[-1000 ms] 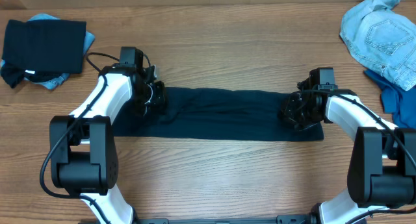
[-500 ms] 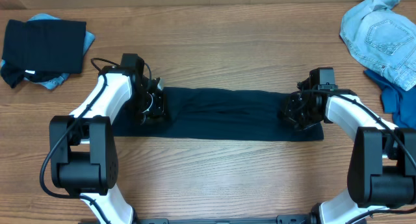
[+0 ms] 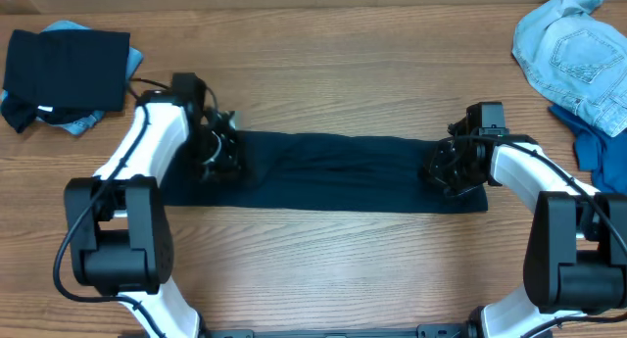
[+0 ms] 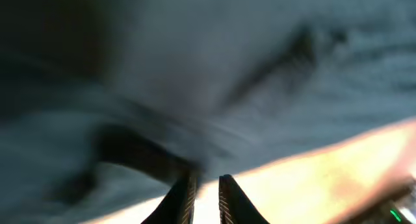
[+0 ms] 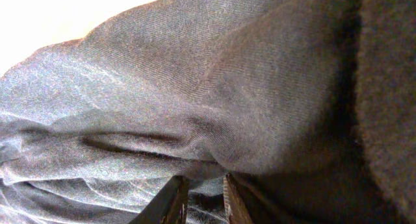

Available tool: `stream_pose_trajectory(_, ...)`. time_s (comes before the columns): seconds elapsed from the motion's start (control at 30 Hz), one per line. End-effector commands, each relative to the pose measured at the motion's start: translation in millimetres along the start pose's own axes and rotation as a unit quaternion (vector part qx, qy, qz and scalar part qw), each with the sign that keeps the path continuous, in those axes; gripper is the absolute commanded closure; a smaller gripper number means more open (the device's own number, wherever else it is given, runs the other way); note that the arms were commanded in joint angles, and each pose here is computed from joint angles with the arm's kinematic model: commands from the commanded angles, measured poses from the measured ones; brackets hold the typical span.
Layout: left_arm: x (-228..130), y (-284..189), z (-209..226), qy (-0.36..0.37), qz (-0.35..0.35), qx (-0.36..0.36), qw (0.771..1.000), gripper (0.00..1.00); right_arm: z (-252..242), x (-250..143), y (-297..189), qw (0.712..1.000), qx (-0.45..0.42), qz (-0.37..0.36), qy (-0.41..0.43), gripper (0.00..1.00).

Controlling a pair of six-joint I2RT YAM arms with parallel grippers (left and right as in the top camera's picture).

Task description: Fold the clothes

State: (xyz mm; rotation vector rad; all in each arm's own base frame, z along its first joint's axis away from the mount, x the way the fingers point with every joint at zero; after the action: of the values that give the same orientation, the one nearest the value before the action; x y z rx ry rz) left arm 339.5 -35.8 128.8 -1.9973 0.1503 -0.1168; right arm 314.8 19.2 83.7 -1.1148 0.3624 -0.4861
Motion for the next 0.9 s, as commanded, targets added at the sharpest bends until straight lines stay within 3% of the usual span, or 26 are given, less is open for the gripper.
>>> stream_pose_trajectory(0.0,9,-24,22,0.0,-0.043,0.117,0.992,0.83,-30,-2,19,0.997,-0.078,0.001,0.026,0.76)
stream_pose_trajectory(0.17,18,-21,17,0.016,-0.063,0.123,0.99,0.83,-30,-2,19,0.997,-0.079,0.001,0.026,0.76)
stream_pose_trajectory(0.7,-23,34,-14,0.036,0.05,0.11,0.992,0.84,-30,-2,19,0.997,-0.079,0.002,0.026,0.76)
stream_pose_trajectory(0.87,-21,30,-25,0.03,0.044,0.059,0.997,0.86,-30,-2,19,0.997,-0.079,0.001,0.026,0.76)
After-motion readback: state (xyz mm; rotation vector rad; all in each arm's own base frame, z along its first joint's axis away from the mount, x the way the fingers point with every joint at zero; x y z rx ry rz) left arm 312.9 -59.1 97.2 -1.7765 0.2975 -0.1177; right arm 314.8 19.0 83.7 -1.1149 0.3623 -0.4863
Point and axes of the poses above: each gripper's point midway between its finger pads, its own y axis out along the fingers, its own z axis along the line the jaws close on, x = y × z, the point moved 9 cm from there along -y, back along the fingers, and after that the axes turned 11 degrees about y, right-handed, at the moved point
